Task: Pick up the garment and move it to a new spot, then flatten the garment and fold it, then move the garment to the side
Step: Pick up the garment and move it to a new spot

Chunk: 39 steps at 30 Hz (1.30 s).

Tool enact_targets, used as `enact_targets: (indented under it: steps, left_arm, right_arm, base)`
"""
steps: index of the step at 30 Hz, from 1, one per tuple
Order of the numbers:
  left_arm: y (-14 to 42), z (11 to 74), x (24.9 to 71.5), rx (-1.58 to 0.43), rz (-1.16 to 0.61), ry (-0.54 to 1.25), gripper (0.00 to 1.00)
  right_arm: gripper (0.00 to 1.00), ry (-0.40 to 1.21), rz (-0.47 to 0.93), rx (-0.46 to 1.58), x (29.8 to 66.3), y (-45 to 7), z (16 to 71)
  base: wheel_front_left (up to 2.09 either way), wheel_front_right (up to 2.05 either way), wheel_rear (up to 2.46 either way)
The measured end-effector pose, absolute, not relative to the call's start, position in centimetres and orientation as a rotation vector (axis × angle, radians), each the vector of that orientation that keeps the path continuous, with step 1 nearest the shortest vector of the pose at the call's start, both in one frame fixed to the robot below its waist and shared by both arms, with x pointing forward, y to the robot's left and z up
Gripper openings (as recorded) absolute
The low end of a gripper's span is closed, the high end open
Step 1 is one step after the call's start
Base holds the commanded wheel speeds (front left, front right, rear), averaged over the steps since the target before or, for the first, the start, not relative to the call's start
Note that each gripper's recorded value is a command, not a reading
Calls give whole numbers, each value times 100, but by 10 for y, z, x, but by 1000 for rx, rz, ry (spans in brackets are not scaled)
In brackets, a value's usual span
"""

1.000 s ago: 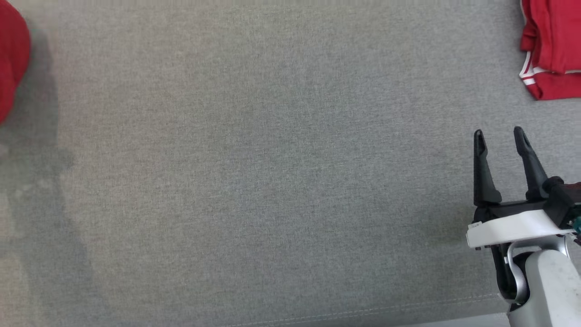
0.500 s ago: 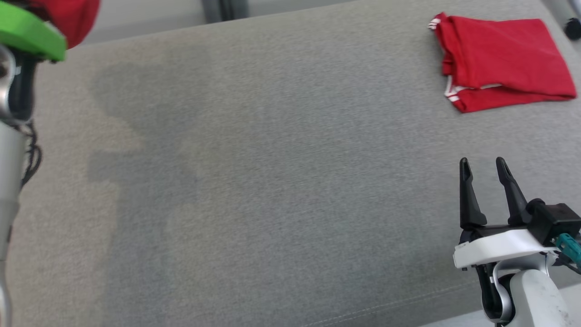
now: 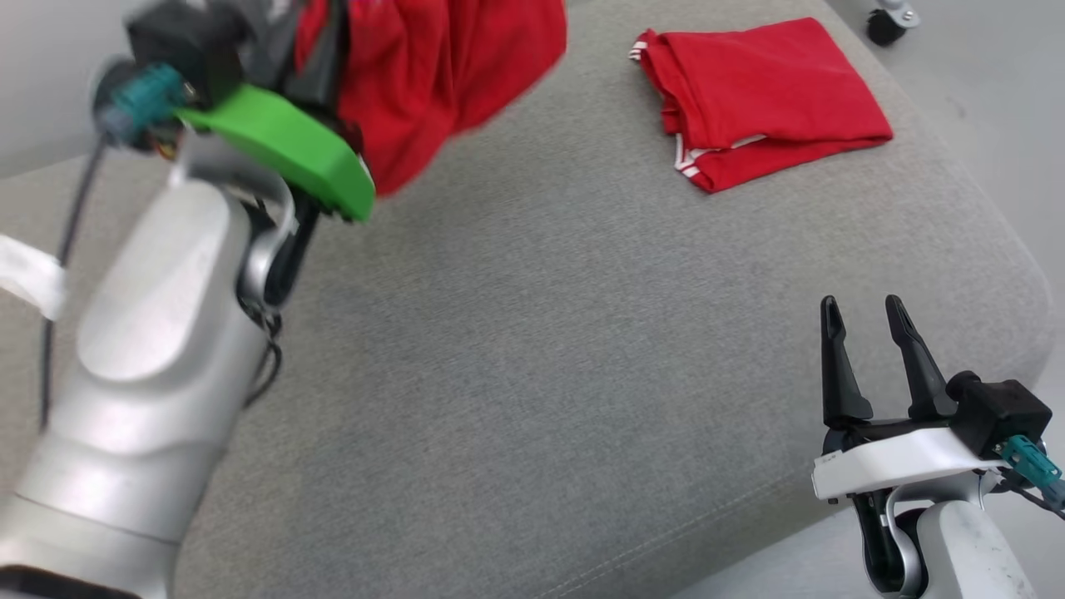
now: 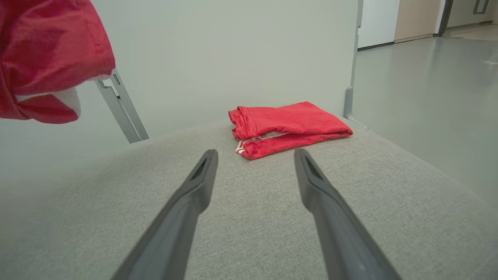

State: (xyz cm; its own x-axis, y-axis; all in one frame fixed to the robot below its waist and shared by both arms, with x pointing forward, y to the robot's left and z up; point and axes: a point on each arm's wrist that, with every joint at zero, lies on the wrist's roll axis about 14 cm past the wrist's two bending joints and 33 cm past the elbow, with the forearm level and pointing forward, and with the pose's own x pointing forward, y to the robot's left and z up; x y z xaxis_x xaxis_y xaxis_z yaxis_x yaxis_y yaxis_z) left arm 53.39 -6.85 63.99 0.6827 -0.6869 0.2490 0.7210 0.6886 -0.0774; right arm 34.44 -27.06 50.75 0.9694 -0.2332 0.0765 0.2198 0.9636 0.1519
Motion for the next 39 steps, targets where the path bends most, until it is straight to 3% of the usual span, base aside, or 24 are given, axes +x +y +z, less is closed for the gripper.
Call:
enact_targets:
  steps: [12, 13, 14, 25, 39]
  left_arm:
    - [-81, 478, 481, -193, -806, 179, 2]
    - [-81, 470, 475, -193, -810, 198, 75]
    - [-83, 466, 469, -197, -815, 210, 100]
    - [-50, 503, 475, -208, -721, 75, 100]
    - [108, 535, 454, -140, -322, -82, 100]
  right_arm:
    - [100, -83, -256, 166, 340, -276, 503]
    - [100, -82, -250, 168, 342, -274, 503]
    - [100, -82, -245, 170, 343, -273, 502]
    - [100, -89, -164, 195, 354, -248, 503]
    - [100, -125, 7, 212, 371, -194, 517]
  base:
    - [0, 0, 0]
    - [0, 0, 0]
    - [0, 0, 0]
    - [0, 0, 0]
    - [0, 0, 0]
